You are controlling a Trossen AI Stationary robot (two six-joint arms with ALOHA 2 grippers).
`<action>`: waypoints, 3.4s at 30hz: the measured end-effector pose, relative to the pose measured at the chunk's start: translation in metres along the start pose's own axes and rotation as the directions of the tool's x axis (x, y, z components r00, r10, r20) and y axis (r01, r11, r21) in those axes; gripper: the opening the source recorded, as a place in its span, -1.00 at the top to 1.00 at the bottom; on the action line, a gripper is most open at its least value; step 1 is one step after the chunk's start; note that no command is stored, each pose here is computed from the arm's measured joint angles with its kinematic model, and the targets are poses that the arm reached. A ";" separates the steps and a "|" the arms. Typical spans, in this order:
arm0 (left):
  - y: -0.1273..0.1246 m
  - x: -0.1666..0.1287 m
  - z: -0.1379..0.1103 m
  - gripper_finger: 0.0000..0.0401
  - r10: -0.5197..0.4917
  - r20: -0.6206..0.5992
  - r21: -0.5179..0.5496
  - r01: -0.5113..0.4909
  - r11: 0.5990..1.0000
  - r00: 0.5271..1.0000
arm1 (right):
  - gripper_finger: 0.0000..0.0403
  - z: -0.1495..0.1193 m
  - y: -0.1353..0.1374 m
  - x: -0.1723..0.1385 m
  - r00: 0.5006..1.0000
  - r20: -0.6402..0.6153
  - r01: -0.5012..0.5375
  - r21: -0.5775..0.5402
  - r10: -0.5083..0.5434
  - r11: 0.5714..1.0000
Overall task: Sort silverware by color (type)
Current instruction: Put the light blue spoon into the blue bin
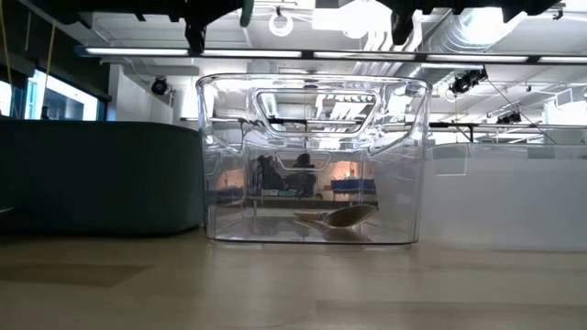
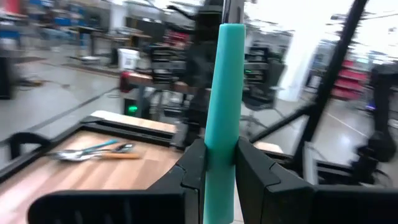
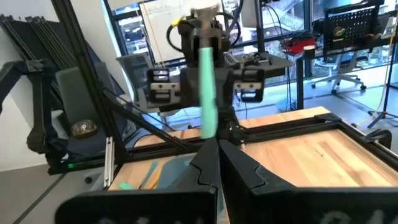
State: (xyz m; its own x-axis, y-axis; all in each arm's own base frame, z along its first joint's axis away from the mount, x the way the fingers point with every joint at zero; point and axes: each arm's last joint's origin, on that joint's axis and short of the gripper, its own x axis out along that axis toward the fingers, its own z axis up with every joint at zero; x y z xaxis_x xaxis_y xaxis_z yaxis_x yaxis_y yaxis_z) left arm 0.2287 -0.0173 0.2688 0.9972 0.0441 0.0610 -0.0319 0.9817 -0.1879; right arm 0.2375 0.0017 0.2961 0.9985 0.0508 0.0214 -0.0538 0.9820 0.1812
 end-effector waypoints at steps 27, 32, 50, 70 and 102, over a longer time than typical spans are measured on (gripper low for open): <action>0.005 0.001 0.001 0.77 -0.064 -0.009 0.028 0.064 0.998 0.998 | 1.00 -0.001 0.000 0.003 1.000 0.013 -0.001 -0.009 0.002 1.000; -0.006 0.003 0.002 0.77 -0.097 -0.102 0.005 0.098 0.995 0.990 | 1.00 -0.001 0.000 0.003 1.000 0.008 -0.001 -0.009 0.001 1.000; -0.059 -0.038 -0.010 0.77 0.064 -0.949 0.182 0.369 0.912 0.310 | 1.00 -0.003 -0.001 0.003 1.000 -0.008 0.005 -0.008 -0.005 1.000; -0.047 0.000 -0.078 0.77 0.214 -0.977 0.201 0.388 0.900 0.009 | 1.00 -0.006 -0.003 0.003 0.998 -0.038 0.056 -0.003 -0.056 0.998; -0.042 0.006 -0.090 0.51 0.183 -0.981 0.147 0.376 0.915 -0.060 | 1.00 -0.010 -0.003 0.003 0.995 -0.078 0.062 -0.008 -0.062 0.998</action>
State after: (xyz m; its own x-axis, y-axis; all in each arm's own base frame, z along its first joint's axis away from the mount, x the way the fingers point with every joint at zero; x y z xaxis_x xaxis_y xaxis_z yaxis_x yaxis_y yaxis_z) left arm 0.2417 -0.0747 0.1889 0.0016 -0.0055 -1.0000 0.3358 0.9419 -0.0046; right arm 0.2404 0.0002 0.2858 0.9978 0.0035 -0.0663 0.0081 0.9847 0.1742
